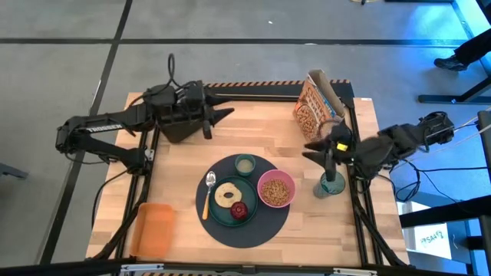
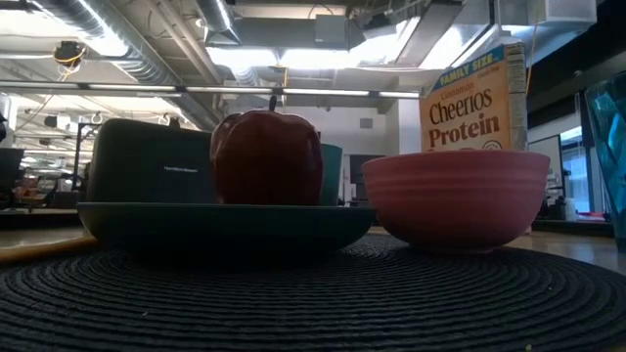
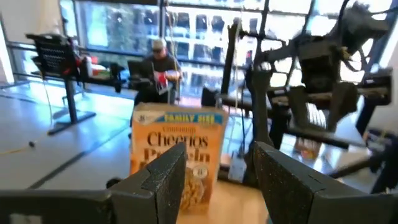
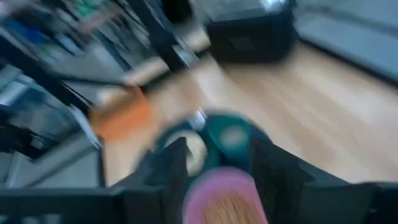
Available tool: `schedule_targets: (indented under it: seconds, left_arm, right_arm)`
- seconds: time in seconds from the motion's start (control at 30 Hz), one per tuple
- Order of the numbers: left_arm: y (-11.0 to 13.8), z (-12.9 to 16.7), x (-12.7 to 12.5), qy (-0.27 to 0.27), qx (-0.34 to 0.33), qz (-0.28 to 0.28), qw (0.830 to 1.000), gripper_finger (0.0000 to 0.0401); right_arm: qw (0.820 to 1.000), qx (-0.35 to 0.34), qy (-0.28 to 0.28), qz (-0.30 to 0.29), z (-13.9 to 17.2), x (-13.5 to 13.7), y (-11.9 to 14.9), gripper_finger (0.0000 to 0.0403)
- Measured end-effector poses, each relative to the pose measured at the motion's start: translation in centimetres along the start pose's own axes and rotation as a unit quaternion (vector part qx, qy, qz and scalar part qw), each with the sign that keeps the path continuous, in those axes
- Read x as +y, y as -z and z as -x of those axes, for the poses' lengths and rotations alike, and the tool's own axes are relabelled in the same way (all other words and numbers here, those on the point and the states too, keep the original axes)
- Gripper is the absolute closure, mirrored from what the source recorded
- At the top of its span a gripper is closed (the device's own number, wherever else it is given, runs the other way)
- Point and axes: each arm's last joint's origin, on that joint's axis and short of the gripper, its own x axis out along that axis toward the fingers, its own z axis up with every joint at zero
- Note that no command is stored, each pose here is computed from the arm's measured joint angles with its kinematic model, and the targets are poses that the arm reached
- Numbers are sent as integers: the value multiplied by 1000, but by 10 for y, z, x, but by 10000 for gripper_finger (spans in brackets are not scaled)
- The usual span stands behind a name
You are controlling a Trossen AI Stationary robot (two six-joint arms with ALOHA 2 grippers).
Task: Arrange a breakfast setting
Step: Return to Home Position
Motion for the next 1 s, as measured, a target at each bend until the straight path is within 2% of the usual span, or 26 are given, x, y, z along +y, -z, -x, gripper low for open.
schedule_targets:
  seconds: [0.13,0.23,0.33,0.4,0.5,0.6,0.73,0.83,0.9,1.0]
  left_arm:
    - [-10,6,-5,19,-37,28,999,232]
    - [-18,14,-14,44,-67,15,997,270]
    - [-22,23,-19,46,-73,-4,996,330]
    - [-22,35,-20,60,-54,-16,997,376]
    - [-17,54,-21,70,-7,-23,997,393]
    - [4,66,-28,76,22,-29,996,399]
    - [52,79,-32,74,28,-19,997,400]
    - [86,88,-31,82,26,-17,996,400]
    - [107,92,-28,68,44,-35,996,400]
    - [128,95,-23,46,68,-39,996,400]
  right_arm:
    - [995,-71,-62,40,-7,7,-23,319]
    - [989,-100,-81,76,-5,-1,-36,386]
    - [984,-128,-89,87,9,-14,-47,388]
    - [980,-145,-91,98,23,-23,-52,393]
    - [972,-174,-99,122,43,-34,-56,399]
    - [966,-182,-107,152,60,-41,-53,401]
    - [960,-194,-110,172,68,-52,-41,402]
    - [959,-200,-111,170,61,-63,-21,402]
    - [956,-211,-113,168,54,-72,-5,402]
    - [952,-216,-92,198,38,-87,24,402]
